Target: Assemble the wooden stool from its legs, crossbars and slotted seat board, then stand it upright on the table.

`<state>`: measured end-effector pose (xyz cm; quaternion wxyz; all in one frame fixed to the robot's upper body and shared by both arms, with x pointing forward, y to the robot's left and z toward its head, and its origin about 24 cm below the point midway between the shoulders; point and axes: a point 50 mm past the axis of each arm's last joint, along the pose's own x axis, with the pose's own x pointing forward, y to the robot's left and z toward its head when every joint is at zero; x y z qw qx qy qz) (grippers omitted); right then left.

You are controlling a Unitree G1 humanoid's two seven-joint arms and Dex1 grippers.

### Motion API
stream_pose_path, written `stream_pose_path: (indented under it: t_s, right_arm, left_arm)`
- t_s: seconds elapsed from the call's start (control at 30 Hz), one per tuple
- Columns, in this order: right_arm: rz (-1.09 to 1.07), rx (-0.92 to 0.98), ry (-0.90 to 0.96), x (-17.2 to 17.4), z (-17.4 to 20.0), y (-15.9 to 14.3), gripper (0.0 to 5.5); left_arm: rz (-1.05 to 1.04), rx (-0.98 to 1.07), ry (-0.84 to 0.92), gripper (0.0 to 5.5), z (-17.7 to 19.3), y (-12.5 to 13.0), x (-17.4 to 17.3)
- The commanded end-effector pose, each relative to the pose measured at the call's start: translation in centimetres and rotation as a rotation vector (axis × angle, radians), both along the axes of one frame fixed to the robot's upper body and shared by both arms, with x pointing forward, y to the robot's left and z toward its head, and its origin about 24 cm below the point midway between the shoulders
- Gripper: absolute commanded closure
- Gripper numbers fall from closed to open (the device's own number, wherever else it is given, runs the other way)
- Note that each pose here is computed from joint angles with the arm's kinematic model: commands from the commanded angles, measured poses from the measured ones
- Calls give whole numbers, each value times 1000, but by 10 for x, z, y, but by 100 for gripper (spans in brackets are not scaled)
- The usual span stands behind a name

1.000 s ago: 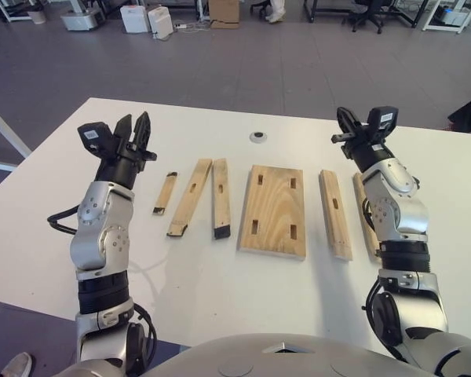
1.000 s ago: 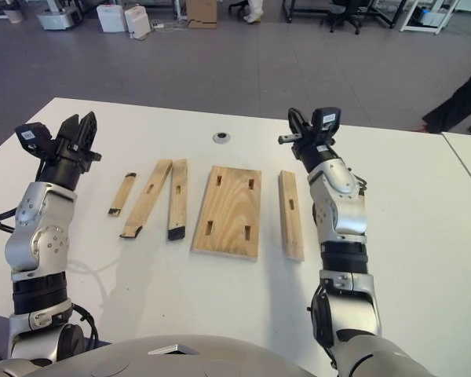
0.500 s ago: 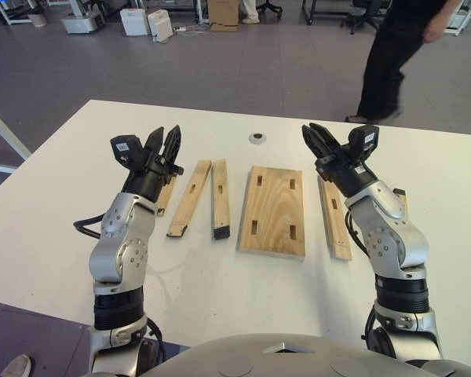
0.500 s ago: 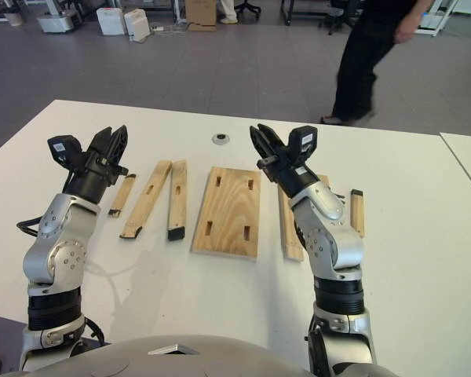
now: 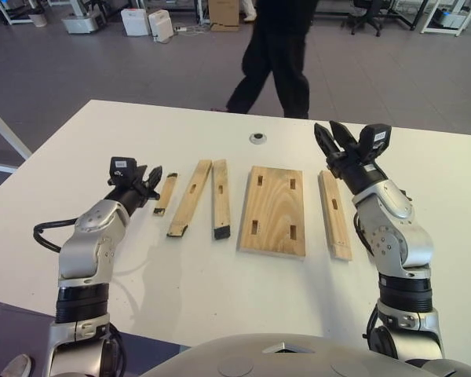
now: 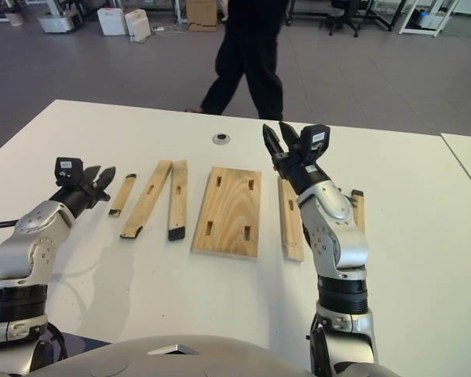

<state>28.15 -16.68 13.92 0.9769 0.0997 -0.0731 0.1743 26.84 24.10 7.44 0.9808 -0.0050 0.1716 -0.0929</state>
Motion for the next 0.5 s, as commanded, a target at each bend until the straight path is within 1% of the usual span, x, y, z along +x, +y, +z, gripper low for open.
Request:
stream_pose_path:
  t_s: [0.03, 0.17, 0.3, 0.43, 0.5]
  right_arm:
    - [-26, 6, -13, 2, 3, -1, 355]
    - [-35, 6, -14, 2, 3, -2, 355]
    - [-36, 7, -15, 2, 2, -2, 355]
    - [-45, 10, -17, 4, 3, -2, 355]
    - [-52, 13, -15, 4, 3, -3, 355]
  left_arm:
    - [-31, 64, 105, 350, -14, 4, -2]
    - [-36, 62, 155, 350, -25, 5, -5]
    - [-35, 60, 169, 350, -28, 6, -6]
    - [-14, 59, 273, 350, -55, 9, -19]
    - [-23, 46, 295, 350, -61, 7, -22]
